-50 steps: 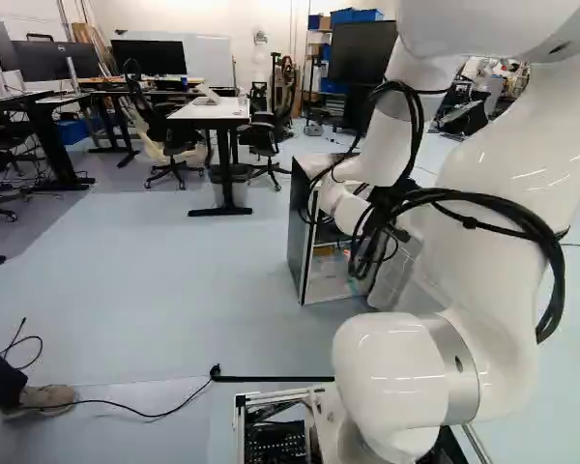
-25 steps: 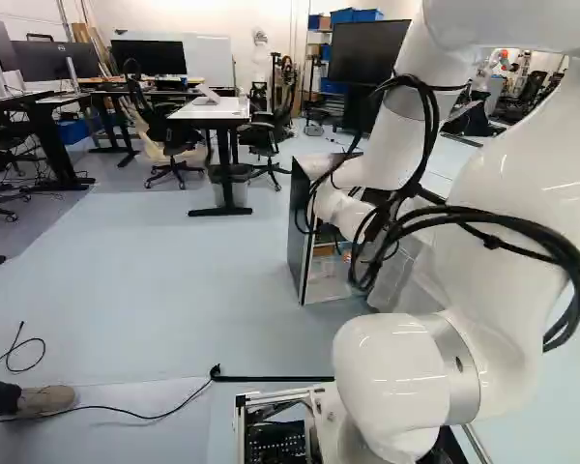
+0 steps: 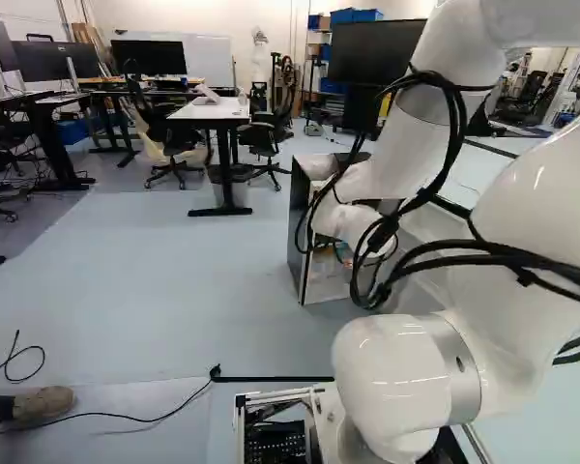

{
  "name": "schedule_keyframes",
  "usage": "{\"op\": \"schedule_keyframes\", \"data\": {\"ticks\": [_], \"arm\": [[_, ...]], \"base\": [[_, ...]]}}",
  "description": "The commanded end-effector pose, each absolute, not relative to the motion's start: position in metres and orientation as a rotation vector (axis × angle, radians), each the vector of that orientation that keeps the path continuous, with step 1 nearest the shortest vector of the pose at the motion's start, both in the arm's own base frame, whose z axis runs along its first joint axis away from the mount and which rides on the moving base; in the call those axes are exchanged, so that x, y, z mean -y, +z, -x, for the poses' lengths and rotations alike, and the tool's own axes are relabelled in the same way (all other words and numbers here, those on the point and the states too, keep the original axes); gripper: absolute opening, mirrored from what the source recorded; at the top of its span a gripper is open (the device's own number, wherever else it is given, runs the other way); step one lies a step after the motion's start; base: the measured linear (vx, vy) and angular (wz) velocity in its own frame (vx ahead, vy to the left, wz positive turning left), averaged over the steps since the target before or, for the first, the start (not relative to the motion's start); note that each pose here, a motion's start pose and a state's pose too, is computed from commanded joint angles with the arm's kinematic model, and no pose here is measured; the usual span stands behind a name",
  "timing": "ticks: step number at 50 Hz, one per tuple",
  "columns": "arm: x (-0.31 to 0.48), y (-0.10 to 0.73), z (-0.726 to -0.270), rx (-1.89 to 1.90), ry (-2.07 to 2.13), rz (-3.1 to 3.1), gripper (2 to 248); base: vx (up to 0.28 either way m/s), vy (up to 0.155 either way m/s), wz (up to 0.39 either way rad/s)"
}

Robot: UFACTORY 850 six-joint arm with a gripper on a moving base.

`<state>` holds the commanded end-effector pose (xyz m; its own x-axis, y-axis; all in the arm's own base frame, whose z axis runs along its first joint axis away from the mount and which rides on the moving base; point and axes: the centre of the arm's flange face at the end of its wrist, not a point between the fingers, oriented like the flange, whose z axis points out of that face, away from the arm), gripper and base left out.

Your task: Open the fridge door

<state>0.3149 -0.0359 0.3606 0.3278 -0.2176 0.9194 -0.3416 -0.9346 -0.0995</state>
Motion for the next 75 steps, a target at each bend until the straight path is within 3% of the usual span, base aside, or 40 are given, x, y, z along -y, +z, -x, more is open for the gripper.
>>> {"op": "schedule_keyframes", "data": {"ticks": [38,75], "arm": [[0.009,0.366,-0.282,0.134,1.793,-2.543,247],[0.0,0.366,-0.27,0.0,1.824,-2.558,247]], "base": [[0.0,0.0,0.0],[0.0,0.0,0.0]]}}
